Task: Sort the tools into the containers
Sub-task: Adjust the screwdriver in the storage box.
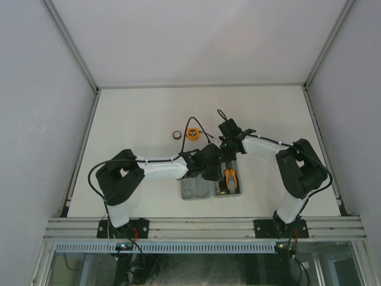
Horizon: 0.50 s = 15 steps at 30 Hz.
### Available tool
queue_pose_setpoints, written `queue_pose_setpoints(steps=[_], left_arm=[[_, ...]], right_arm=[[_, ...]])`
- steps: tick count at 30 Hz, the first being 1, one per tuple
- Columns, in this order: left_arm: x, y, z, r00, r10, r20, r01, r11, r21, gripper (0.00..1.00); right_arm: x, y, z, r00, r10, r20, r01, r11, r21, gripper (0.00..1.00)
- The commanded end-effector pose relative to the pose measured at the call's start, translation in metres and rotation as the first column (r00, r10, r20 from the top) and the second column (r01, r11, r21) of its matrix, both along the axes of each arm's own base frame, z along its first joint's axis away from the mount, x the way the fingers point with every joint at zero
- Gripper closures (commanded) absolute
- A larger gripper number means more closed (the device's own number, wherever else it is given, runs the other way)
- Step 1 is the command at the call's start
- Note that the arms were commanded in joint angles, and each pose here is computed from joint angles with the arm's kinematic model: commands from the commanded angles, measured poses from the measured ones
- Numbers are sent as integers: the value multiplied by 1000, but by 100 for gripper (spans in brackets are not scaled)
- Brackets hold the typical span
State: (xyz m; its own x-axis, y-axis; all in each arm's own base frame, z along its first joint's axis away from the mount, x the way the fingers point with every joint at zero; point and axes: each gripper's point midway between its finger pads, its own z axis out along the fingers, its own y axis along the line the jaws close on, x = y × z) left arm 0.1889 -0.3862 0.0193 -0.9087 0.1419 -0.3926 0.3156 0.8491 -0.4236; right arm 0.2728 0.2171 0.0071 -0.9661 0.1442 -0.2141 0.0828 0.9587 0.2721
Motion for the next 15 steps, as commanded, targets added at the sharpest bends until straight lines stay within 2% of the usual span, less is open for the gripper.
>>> queue_pose_setpoints(steps=[1,7,15], left_arm=[[-84,96,-113,948,-77,-308,193,909,369,100],[-89,96,-118,944,-83,-320,197,919,341,100],[-71,70,-74,967,-134,-216,185,953,238,100]], right_arm=[[-56,-75,-66,984,-14,-176,-43,947,-317,100],[-53,-70,-57,988,-8,-157,-38,956,-290,100],[-48,-63,-35,993,9,-115,-37,968,-247,100]])
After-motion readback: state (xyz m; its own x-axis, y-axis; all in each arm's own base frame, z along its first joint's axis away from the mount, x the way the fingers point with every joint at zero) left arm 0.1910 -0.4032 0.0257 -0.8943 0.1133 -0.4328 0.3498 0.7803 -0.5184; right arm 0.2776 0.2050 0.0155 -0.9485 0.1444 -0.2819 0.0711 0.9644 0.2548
